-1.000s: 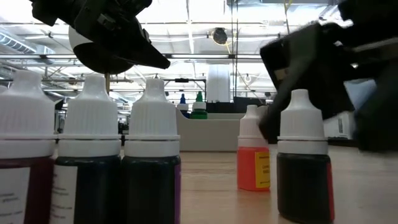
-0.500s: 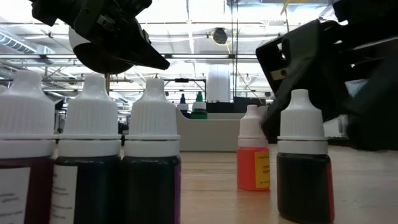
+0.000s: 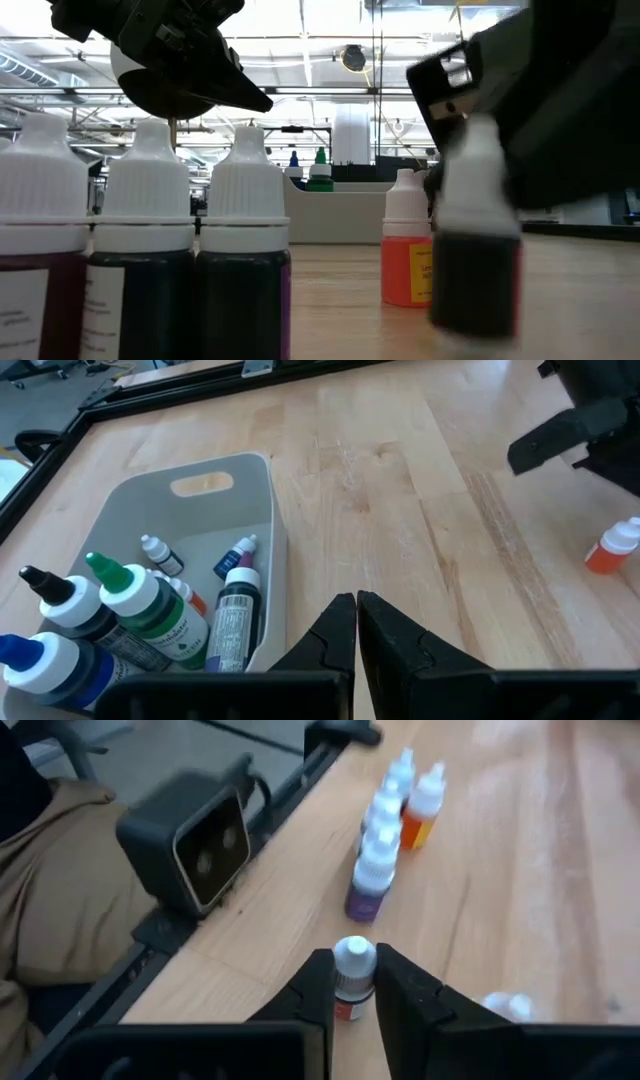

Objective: Pick & Place food coloring
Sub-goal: Put the small red food coloring bottle into the gray bin

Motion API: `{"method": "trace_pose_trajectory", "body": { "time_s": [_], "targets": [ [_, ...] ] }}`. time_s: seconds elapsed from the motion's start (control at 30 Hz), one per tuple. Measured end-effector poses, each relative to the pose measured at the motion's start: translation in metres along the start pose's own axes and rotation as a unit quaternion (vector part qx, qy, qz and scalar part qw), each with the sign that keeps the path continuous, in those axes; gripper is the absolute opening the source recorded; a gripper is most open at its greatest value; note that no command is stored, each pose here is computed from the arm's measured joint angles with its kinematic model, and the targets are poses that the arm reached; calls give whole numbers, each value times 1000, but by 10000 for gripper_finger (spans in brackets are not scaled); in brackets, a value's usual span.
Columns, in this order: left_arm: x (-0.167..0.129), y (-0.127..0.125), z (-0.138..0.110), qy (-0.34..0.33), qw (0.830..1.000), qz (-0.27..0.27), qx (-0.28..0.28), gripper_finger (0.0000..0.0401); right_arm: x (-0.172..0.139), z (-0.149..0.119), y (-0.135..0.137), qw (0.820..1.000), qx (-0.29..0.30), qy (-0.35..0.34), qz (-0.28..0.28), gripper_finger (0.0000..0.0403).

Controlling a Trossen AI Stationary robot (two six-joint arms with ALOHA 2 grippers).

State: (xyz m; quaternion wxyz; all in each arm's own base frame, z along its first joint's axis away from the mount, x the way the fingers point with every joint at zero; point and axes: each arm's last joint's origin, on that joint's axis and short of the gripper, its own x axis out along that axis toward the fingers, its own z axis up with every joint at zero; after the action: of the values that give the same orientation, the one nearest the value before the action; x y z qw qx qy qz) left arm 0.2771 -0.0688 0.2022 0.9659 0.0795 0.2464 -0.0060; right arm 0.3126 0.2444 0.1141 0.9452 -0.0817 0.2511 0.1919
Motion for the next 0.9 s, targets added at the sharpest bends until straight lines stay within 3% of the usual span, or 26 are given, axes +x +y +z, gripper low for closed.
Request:
{"method": "trace_pose_trajectory", "body": {
  "time_s": [0.3, 0.43, 0.57, 0.7, 0.9],
  "targets": [
    [0, 0, -1, 6, 1000, 0, 4, 24, -38, 43, -15, 999, -46, -23, -16, 42],
    [0, 0, -2, 8, 1000, 0, 5, 24, -81, 71, -35, 992, -50, -20, -113, 42],
    [0, 0, -2, 9, 1000, 0, 11, 24, -124, 86, -64, 972, -61, 8, -225, 44],
    [0, 0, -2, 9, 1000, 0, 27, 24, -152, 80, -107, 957, -41, 18, -287, 44],
    [0, 0, -2, 10, 999, 0, 31, 24, -166, 39, -179, 958, 10, 20, -287, 44]
  ]
}}
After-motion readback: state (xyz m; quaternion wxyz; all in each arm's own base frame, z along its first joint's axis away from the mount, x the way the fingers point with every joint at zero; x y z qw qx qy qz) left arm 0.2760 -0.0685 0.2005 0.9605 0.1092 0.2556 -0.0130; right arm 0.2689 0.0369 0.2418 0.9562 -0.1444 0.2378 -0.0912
